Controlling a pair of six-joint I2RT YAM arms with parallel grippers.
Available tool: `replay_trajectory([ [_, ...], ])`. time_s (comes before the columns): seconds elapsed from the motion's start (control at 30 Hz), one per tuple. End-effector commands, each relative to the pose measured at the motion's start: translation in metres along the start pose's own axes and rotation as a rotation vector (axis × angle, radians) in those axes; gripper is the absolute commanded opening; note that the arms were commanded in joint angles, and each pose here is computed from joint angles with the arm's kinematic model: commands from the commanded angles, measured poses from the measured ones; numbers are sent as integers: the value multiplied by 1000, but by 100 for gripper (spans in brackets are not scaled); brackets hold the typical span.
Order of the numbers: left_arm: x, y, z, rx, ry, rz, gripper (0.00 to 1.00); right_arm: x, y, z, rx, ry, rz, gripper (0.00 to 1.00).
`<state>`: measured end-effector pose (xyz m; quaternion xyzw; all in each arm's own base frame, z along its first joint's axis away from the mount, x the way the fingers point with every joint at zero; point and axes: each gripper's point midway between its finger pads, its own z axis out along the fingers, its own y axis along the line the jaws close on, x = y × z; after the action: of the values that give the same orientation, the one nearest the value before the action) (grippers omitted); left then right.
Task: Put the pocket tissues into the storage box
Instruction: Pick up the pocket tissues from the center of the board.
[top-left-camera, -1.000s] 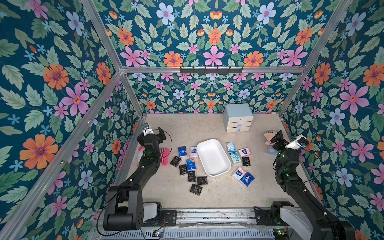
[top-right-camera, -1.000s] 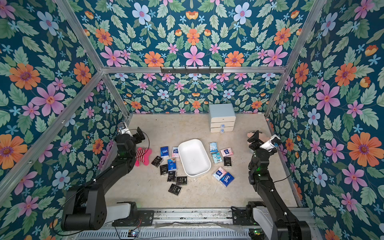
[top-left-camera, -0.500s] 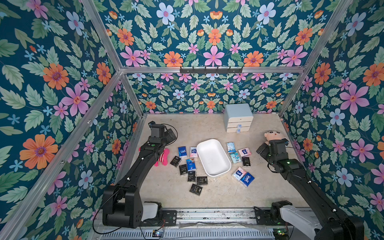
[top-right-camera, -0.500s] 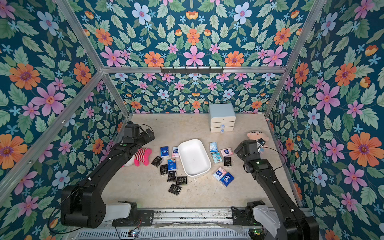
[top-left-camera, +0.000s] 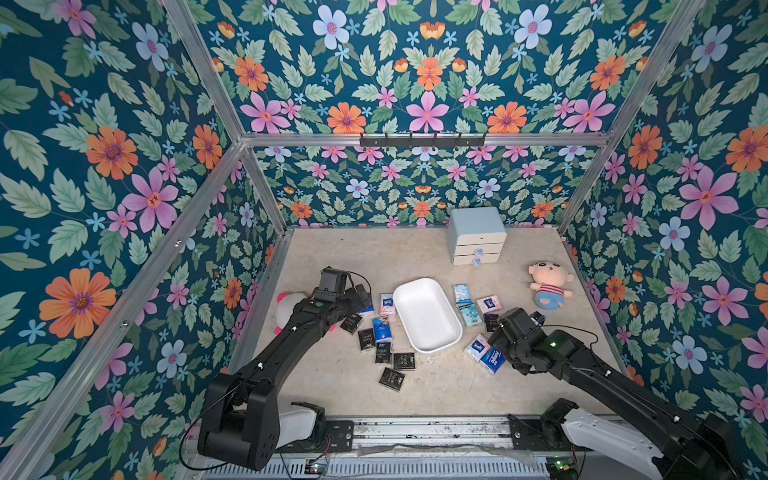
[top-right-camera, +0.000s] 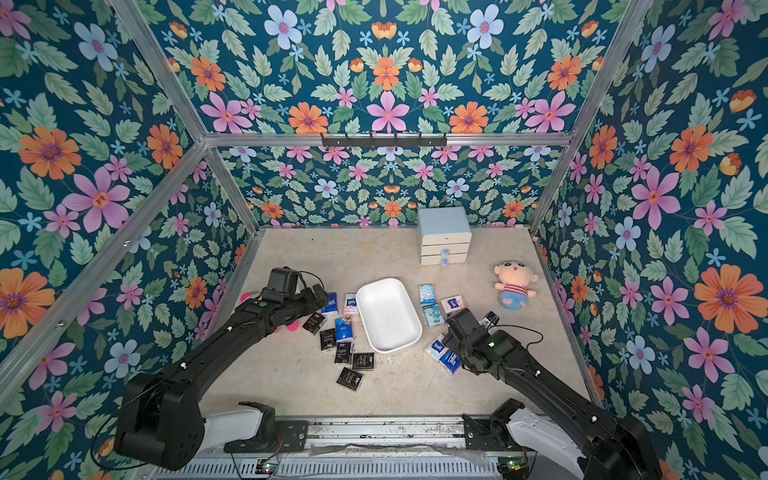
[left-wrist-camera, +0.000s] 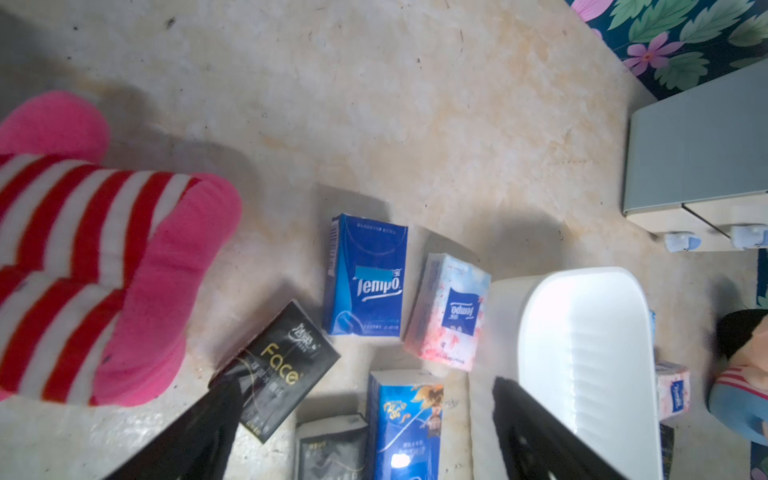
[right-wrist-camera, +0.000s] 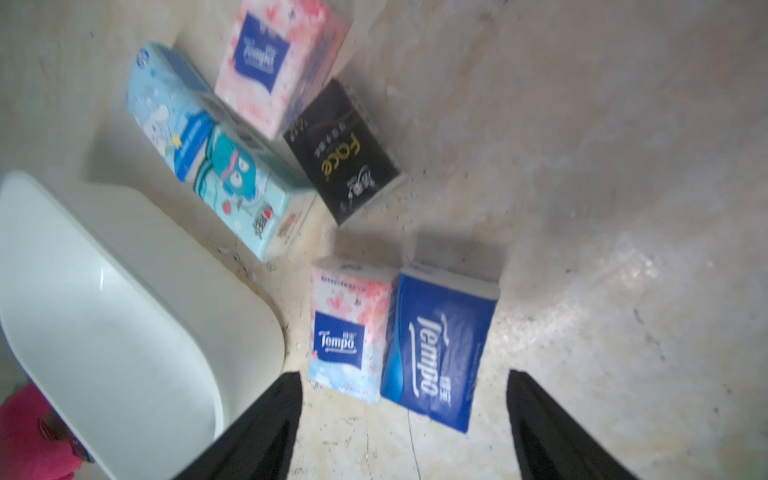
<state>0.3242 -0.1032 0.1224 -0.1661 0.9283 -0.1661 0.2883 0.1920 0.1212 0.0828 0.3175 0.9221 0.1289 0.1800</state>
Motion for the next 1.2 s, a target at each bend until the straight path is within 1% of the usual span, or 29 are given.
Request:
replay_trajectory([
  [0.0,9,-3,-6,33,28,44,99,14,-5,8,38,22,67,84],
  [0.13,16,2,-15,35,27,41,99,23,-11,22,48,37,91,82],
  [0.27,26,9,-19,38,22,39,100,19,-20,27,87,4,78,76],
  [0.43,35,20,-21,21,13,23,99,23,-19,41,87,9,41,75],
  [0.57,34,22,-21,18,2,8,99,27,-25,51,119,24,22,74],
  [0.63,32,20,-21,21,-3,2,99,24,-24,53,121,10,6,71],
  [0.7,29,17,-20,28,-8,2,100,22,-24,52,123,3,-4,64],
  [0.8,23,13,-19,32,-12,6,99,19,-23,46,129,-4,-32,55],
  [0.87,20,9,-15,41,-14,-1,99,15,-20,37,123,-13,-63,51],
  [1.0,17,-5,-9,100,1,-18,99,4,0,9,65,-33,-131,50],
  [1.07,13,-13,-5,125,10,-11,99,-3,19,-5,12,-47,-191,50],
  [1.17,7,-17,-2,113,18,-13,99,-11,55,-20,-60,-62,-312,50],
])
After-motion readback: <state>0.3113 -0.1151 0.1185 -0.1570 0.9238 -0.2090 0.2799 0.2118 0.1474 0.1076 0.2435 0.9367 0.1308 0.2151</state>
